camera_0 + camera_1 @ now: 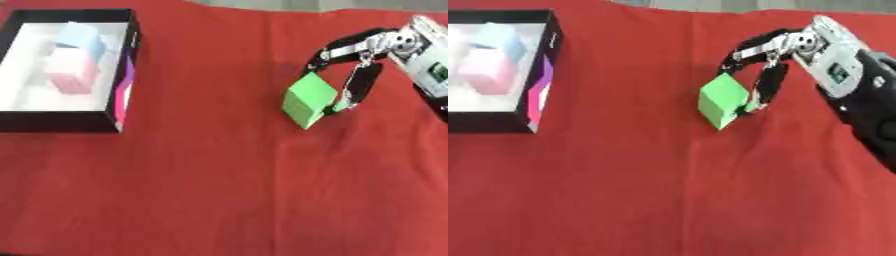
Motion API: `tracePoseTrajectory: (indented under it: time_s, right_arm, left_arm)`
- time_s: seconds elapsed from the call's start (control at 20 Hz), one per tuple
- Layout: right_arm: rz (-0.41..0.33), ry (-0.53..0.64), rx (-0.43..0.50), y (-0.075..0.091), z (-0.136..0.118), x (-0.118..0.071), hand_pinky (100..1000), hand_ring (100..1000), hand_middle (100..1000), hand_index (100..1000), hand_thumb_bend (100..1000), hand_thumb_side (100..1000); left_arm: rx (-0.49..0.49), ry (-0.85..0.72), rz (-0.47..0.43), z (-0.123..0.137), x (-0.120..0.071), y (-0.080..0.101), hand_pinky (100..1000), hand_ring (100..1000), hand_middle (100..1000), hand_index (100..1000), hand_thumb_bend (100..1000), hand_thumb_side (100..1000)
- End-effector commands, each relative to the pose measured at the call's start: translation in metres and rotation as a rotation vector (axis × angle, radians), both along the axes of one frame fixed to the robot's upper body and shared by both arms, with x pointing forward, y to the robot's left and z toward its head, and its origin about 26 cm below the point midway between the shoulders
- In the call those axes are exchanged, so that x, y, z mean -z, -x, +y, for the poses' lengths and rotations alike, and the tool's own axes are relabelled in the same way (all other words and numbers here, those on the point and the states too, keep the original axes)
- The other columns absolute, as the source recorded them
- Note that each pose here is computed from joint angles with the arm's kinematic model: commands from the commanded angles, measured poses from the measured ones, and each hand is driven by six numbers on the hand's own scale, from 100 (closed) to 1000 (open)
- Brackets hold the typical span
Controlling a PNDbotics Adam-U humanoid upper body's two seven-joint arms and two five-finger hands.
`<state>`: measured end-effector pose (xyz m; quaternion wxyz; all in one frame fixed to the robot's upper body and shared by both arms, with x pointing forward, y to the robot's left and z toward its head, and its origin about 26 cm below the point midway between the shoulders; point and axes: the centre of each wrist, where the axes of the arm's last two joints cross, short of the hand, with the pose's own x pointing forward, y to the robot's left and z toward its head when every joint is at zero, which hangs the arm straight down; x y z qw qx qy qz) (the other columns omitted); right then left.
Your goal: Pick up the objects with one hand, pass them to the other hand, and then place them into the box on the other side of the table.
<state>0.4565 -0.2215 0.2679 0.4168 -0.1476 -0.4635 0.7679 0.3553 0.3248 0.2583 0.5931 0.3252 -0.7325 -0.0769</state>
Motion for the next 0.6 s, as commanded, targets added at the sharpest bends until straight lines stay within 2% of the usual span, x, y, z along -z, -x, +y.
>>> tracePoseTrajectory:
  time_s: [0.05,0.6]
  right_arm:
    - [-0.016,-0.014,0.000,0.0010,-0.0004,-0.0110,965,869,722,733,424,100]
    - [-0.004,-0.032,-0.003,0.0003,-0.0023,-0.0109,952,825,628,641,399,100]
  left_arm:
    - [-0.002,-0.021,-0.032,0.0014,-0.0110,0.0034,749,760,657,685,100,910]
    - [-0.007,-0.022,-0.024,0.0029,-0.0093,0.0032,752,761,657,682,100,910]
